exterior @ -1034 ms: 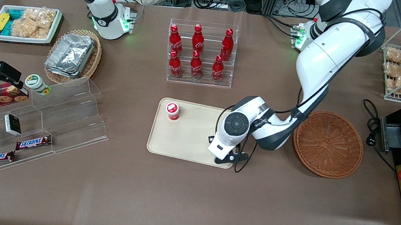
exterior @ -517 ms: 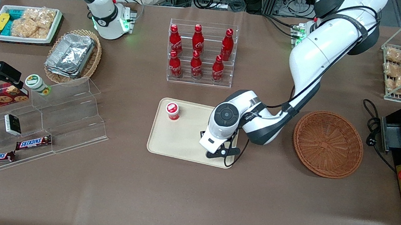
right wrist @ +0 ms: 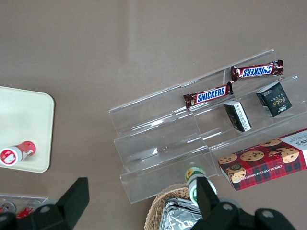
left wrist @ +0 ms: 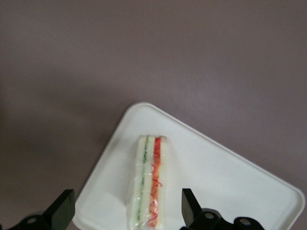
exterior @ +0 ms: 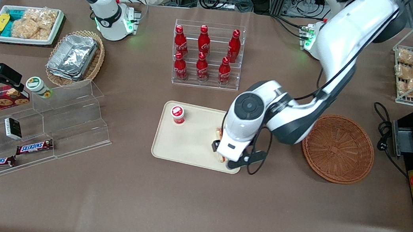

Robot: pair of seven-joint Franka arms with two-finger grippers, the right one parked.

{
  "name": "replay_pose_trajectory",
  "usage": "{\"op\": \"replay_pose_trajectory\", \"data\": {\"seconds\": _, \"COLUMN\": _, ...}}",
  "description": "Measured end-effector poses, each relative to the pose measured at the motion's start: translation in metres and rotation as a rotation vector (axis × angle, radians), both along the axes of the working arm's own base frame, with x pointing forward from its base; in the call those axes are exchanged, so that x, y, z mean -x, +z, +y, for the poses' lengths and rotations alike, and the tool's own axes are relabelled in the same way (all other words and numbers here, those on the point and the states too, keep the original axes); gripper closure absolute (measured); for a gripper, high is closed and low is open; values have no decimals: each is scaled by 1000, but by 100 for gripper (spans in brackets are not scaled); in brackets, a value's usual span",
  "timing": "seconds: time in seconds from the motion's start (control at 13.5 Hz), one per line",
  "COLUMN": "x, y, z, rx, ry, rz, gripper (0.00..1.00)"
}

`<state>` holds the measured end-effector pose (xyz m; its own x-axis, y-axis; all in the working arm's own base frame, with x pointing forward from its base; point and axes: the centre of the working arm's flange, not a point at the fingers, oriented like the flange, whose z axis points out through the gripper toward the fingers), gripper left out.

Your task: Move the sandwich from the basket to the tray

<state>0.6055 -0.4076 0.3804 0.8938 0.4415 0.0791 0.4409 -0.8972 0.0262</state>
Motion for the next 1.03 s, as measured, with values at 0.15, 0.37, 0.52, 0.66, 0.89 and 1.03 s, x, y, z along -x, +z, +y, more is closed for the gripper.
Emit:
{"op": "replay_pose_trajectory", "data": {"seconds": 0.15, "x": -3, "y": 63, "z": 33, "rx": -32, "ry": 63, "rz": -49, "gripper": 0}}
{"op": "replay_pose_trajectory", "data": {"seconds": 0.37, "x": -9, "y": 130, "z": 92, "rx": -57, "ry": 147, "rz": -89, "gripper": 0}}
{"op": "replay_pose_trajectory", "data": {"seconds": 0.52, "x": -12, "y": 153, "z": 127, "rx": -46, "ry": 141, "rz": -84, "gripper": 0}}
{"op": "replay_pose_trajectory", "data": {"seconds": 0.66, "x": -14, "y": 164, "z": 158, "rx": -28, "ry": 94, "rz": -57, "gripper": 0}}
{"op": "replay_pose_trajectory", "data": {"seconds": 0.89, "x": -22, "y": 175, "z": 212, "rx": -13, "ry": 10, "rz": -23, "gripper": 0}}
{"op": "replay_pose_trajectory", "data": {"seconds": 1.03, "x": -25, "y": 184, "z": 263, "rx": -6, "ry": -71, "rz": 19, "gripper": 0}}
